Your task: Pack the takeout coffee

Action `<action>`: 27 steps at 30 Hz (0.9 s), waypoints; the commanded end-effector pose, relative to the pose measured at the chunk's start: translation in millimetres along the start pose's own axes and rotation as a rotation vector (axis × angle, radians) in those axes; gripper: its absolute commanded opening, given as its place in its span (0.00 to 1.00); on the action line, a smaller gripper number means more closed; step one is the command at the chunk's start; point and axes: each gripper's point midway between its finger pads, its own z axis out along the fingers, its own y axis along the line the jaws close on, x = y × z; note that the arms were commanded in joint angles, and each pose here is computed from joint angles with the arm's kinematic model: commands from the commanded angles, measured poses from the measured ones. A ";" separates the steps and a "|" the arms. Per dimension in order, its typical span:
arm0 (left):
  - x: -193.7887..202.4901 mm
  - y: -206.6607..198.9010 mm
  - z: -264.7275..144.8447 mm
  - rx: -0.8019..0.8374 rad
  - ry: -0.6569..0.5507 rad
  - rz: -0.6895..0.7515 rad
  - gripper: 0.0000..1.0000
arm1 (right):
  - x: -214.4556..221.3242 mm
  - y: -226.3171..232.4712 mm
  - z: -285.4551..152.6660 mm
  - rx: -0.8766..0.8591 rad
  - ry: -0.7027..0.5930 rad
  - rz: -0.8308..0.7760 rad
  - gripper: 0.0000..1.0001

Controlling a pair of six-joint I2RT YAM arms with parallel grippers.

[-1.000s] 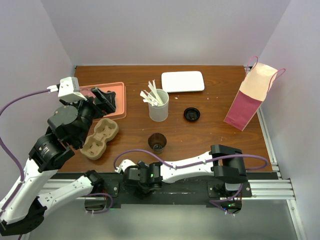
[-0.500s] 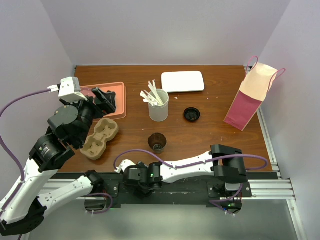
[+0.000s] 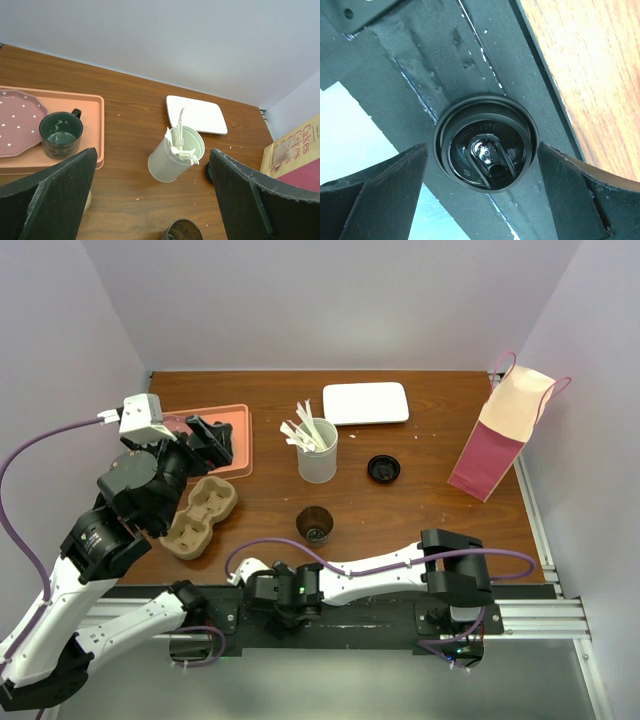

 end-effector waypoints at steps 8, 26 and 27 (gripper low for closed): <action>-10.1 -3.3 3.3 0.005 -0.042 0.003 1.00 | -5.7 -0.8 2.3 0.008 -0.019 0.009 0.94; -7.7 -7.0 7.1 0.010 -0.037 0.006 1.00 | 5.9 -2.5 10.2 0.006 0.005 0.014 0.91; -8.0 -7.1 6.7 0.012 -0.037 0.005 1.00 | 4.4 -2.4 9.1 0.003 0.001 0.018 0.89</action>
